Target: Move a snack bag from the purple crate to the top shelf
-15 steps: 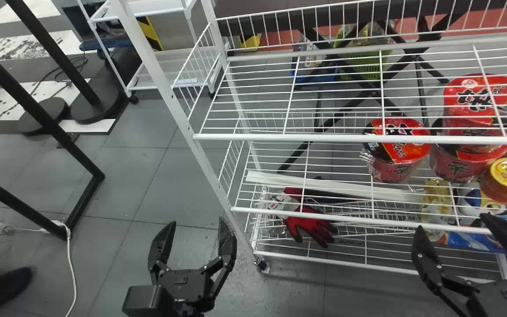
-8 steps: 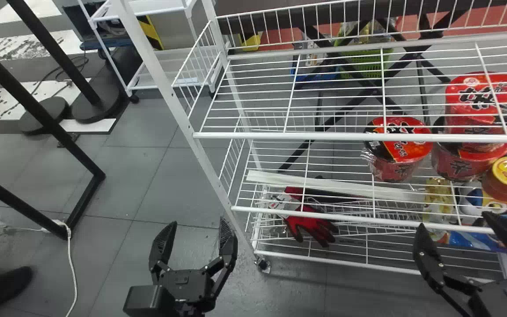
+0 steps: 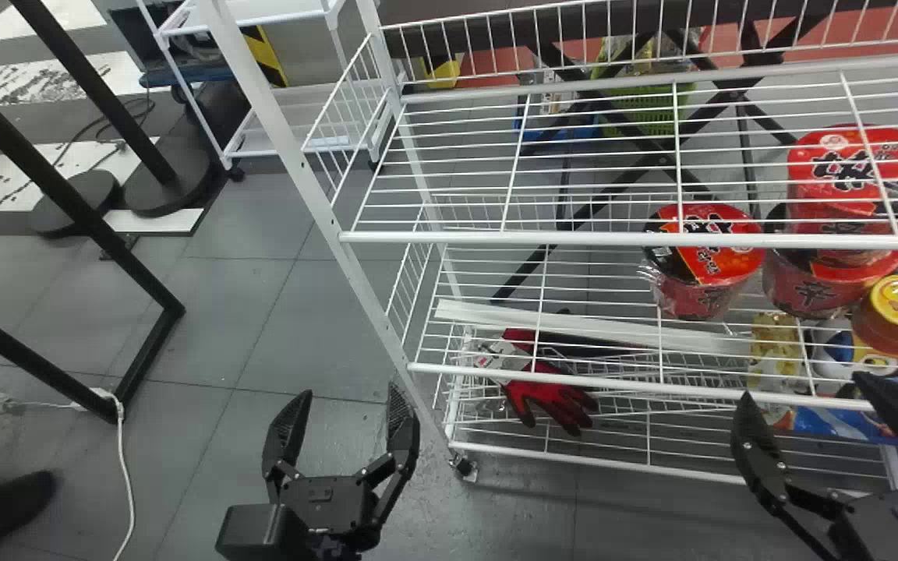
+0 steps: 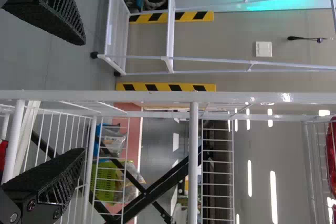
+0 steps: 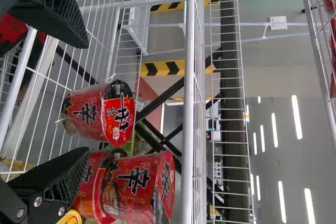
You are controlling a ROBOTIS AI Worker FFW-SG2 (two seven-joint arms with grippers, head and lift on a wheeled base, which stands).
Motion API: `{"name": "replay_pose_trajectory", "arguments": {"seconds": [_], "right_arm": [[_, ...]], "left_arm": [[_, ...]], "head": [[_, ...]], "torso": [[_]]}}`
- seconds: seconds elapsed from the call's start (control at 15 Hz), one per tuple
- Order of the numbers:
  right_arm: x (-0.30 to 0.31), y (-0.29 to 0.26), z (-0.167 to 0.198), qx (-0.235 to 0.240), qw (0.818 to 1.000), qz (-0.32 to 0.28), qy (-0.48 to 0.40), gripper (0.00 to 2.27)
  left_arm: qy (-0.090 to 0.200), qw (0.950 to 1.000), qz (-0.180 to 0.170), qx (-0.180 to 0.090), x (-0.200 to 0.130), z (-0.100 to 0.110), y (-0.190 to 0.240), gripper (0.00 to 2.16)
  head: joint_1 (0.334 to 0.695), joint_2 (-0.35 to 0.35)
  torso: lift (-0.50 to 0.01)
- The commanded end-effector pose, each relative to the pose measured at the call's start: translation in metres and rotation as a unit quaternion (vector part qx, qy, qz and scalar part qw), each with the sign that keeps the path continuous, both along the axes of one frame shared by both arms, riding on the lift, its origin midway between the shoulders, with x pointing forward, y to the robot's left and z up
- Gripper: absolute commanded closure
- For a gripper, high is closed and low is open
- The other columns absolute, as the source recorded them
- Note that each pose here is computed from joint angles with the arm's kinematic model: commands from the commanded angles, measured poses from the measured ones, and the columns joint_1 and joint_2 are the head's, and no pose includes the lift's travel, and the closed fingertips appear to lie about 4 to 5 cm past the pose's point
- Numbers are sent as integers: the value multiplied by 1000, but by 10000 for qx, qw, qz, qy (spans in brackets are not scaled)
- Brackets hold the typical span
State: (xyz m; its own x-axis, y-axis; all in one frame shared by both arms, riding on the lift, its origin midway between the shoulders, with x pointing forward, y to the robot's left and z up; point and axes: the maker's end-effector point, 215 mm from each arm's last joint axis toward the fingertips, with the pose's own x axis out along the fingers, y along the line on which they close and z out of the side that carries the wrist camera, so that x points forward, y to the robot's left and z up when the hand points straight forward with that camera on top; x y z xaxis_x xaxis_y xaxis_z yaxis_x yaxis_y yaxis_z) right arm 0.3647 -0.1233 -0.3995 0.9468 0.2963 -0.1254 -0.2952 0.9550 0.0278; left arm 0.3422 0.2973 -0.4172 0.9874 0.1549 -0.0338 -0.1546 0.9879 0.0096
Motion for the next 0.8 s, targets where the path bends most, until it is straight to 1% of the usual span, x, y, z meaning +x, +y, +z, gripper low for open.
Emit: {"name": "replay_pose_trajectory", "arguments": {"seconds": [0.0, 0.07, 0.4, 0.73], "right_arm": [[0, -1, -6, -18, 9999, -38, 122, 120], [0, -1, -1, 26, 10000, -22, 36, 120], [0, -2, 2, 27, 10000, -30, -64, 120], [-2, -1, -7, -100, 9999, -6, 9, 120]], "left_arm": [[5, 10000, -2, 0, 0, 0, 0, 83], [-3, 10000, -3, -1, 0, 0, 0, 83], [27, 10000, 0, 3, -1, -3, 0, 83], [35, 10000, 7, -1, -1, -4, 0, 83]], "head": [[695, 280], [695, 278], [695, 277], [695, 278]], "torso": [[-457], [-450], [-450], [-450]]}}
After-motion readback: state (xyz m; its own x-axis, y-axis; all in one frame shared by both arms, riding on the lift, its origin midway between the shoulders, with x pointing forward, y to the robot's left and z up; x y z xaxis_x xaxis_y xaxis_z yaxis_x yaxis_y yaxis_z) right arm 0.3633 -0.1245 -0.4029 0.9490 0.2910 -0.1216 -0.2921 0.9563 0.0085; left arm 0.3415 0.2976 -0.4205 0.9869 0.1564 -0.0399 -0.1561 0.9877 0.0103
